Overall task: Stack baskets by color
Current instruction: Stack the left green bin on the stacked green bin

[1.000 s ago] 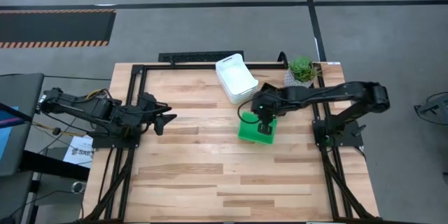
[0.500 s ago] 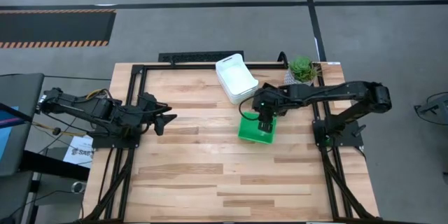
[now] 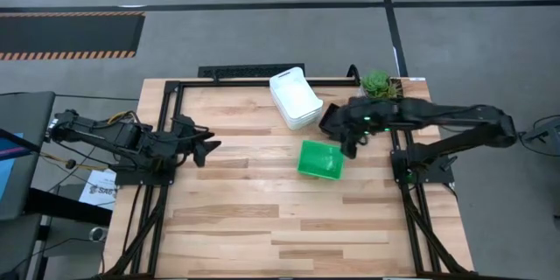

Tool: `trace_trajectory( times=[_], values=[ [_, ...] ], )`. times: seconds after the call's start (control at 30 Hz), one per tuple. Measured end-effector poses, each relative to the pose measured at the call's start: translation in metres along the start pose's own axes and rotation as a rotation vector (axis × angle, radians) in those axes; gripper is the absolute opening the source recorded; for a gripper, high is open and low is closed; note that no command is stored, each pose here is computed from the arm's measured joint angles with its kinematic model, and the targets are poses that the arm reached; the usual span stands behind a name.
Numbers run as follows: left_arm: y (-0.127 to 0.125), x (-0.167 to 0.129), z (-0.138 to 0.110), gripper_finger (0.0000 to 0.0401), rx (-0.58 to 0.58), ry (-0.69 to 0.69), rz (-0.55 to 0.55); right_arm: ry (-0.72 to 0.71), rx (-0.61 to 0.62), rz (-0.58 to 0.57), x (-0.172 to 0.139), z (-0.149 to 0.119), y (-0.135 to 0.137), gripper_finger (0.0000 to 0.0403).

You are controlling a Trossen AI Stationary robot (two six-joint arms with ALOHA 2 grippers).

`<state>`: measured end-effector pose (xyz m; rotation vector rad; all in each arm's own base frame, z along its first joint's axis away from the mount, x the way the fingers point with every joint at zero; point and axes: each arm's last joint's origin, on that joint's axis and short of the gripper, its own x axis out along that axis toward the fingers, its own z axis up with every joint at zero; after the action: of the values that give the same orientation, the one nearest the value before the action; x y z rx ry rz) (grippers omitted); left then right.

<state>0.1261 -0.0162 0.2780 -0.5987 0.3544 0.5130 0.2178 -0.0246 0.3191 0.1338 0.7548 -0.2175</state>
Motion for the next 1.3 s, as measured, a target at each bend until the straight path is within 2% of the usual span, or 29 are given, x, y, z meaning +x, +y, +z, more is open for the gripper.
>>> trace_trajectory(
  times=[0.1, 0.23, 0.5, 0.6, 0.8, 0.97, 1.13, 1.3],
  values=[
    [0.000, 0.000, -0.001, 0.0224, 0.000, 0.019, -0.016, -0.085, -0.015, 0.029, -0.020, 0.000, 0.004, 0.0226],
    [0.000, 0.000, 0.000, 0.0224, -0.018, 0.014, -0.011, -0.073, -0.015, 0.053, -0.021, -0.002, 0.011, 0.0228],
    [-0.001, 0.000, -0.001, 0.0224, -0.019, 0.033, -0.026, 0.107, -0.016, 0.034, 0.029, -0.004, 0.019, 0.0226],
    [-0.001, 0.000, -0.002, 0.0224, -0.020, 0.052, -0.042, 0.187, -0.065, 0.047, 0.054, -0.007, 0.023, 0.0227],
    [-0.002, 0.000, -0.002, 0.0224, -0.021, 0.078, -0.064, 0.324, -0.053, -0.011, 0.095, -0.014, 0.006, 0.0227],
    [-0.002, 0.000, -0.002, 0.0224, -0.021, 0.079, -0.065, 0.348, -0.035, -0.038, 0.104, -0.015, -0.008, 0.0226],
    [-0.002, 0.000, -0.002, 0.0224, -0.018, 0.079, -0.065, 0.309, -0.014, 0.032, 0.105, -0.011, -0.018, 0.0228],
    [-0.001, 0.000, -0.003, 0.0224, -0.015, 0.081, -0.062, 0.311, 0.000, 0.032, 0.109, -0.010, -0.027, 0.0227]
  ],
)
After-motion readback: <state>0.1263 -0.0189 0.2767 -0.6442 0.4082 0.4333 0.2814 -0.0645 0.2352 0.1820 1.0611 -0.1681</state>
